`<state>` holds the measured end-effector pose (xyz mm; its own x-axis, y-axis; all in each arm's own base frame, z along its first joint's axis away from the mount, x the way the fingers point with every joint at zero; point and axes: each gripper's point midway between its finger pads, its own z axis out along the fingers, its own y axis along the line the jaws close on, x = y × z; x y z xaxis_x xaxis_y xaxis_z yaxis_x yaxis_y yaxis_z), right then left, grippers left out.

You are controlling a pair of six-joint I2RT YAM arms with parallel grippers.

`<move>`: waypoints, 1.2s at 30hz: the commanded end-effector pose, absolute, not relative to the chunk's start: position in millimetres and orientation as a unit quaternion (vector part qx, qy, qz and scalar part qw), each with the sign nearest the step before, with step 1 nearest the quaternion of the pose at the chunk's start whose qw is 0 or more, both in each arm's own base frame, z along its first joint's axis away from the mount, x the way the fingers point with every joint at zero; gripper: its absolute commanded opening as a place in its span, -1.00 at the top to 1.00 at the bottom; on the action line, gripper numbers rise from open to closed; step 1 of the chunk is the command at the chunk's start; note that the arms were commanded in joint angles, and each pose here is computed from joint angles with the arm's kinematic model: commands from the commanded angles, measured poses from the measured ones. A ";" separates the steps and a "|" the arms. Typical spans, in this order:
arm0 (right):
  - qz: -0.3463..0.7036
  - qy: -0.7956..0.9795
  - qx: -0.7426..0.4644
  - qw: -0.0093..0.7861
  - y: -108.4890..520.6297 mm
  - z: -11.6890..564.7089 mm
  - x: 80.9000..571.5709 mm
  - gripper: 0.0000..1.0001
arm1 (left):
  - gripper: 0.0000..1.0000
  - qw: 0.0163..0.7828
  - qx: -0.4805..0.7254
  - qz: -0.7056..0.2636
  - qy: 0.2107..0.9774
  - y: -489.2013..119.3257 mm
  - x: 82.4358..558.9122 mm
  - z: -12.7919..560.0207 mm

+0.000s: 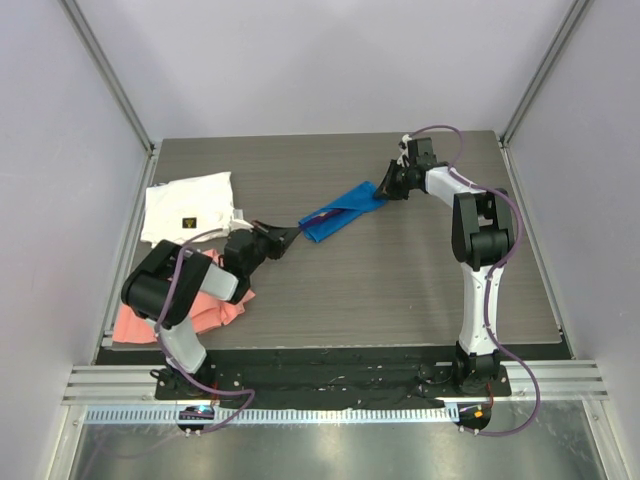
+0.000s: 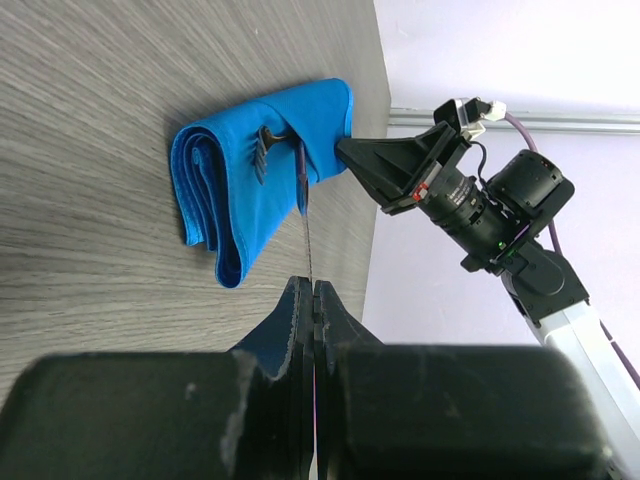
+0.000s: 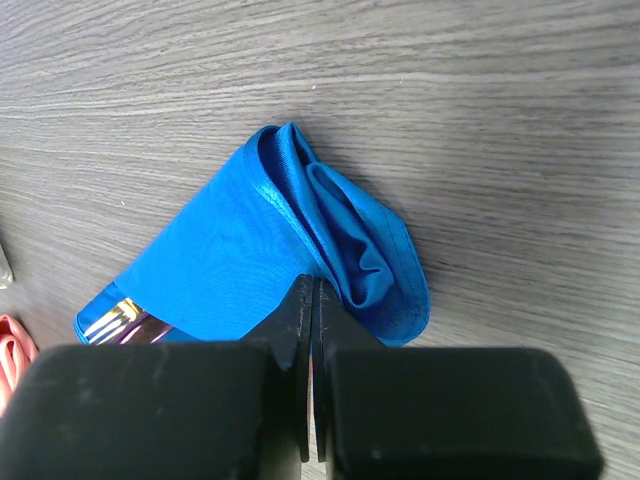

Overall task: Fold the napkin into a case and place the utensils inside
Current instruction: Insert the knife into the folded napkin.

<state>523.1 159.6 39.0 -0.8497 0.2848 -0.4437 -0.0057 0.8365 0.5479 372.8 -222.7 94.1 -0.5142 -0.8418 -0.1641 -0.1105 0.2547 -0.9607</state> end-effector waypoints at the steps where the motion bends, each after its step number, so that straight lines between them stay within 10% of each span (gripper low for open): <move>1: 0.280 0.915 0.075 0.282 158.1 50.5 535.7 0.98 | 0.99 0.394 -0.322 -0.553 0.659 -229.7 383.8 129.9; 36: 0.283 0.916 0.076 0.274 159.6 47.4 535.4 0.98 | 0.99 0.405 -0.371 -0.573 0.609 -260.5 398.5 113.7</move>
<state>524.4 160.6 37.2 -0.8536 0.2837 -0.4369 -0.0046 0.8346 0.5508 385.1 -259.1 74.4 -0.4638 -0.8806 -0.0977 -0.1120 0.1677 -0.9795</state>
